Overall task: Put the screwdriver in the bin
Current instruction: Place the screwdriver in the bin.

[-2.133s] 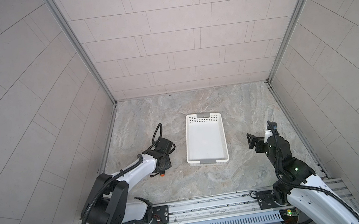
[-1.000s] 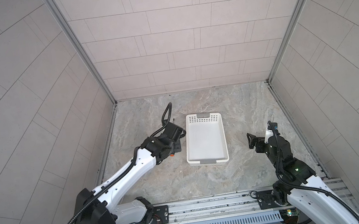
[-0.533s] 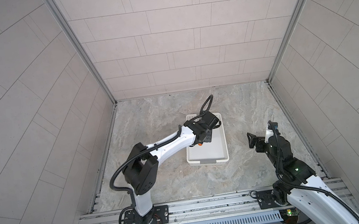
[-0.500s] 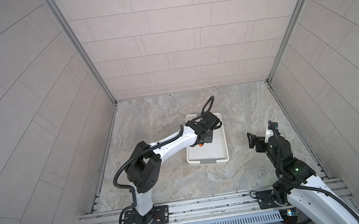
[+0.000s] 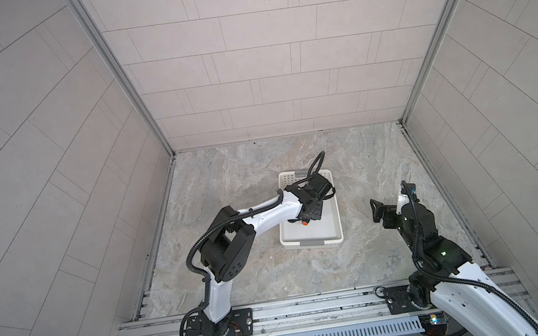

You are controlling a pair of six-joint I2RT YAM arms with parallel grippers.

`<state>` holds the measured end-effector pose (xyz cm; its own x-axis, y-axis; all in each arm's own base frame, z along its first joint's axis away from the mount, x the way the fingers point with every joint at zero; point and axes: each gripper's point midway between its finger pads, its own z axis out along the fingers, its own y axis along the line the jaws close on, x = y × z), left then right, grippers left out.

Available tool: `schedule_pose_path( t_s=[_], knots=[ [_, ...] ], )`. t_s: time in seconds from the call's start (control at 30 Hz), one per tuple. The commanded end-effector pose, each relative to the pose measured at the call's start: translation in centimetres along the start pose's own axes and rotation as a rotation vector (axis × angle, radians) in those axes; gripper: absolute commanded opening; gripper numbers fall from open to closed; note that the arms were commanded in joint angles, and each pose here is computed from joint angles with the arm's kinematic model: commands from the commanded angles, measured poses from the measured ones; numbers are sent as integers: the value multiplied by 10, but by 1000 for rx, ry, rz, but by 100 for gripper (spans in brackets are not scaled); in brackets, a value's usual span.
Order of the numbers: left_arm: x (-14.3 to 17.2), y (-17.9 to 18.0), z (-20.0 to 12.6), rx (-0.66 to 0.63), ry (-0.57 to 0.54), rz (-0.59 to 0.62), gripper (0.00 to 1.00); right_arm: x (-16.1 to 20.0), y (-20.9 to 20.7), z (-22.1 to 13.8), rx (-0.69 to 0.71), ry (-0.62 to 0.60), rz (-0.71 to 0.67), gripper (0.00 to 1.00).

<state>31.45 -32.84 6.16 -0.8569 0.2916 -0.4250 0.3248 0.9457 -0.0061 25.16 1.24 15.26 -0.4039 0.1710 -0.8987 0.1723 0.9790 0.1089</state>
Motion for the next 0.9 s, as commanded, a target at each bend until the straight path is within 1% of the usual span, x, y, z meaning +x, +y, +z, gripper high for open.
schedule_pose_path(
  t_s=[0.0,0.1,0.13,0.2,0.27,0.43,0.63,0.73,0.87],
  knots=[
    [6,0,11,-10,5,0,4,2,-3,1,14,-2,13,100],
    [9,0,16,-9,10,1,7,2,-3,1,15,-1,14,100],
    [10,-1,18,-8,11,1,10,3,-3,1,13,0,14,100],
    [11,-1,21,-5,15,0,20,3,-3,1,14,1,14,100],
    [13,-2,23,-3,19,1,26,2,-4,0,14,-3,16,100],
    [15,-1,24,-9,23,-4,34,2,-3,0,13,-5,17,100],
    [18,0,27,-9,30,3,47,3,-4,0,13,0,16,100],
    [20,1,28,-14,37,10,51,3,-5,0,18,1,15,100],
    [12,8,15,-40,1,12,58,3,-4,0,14,-1,18,100]
  ],
)
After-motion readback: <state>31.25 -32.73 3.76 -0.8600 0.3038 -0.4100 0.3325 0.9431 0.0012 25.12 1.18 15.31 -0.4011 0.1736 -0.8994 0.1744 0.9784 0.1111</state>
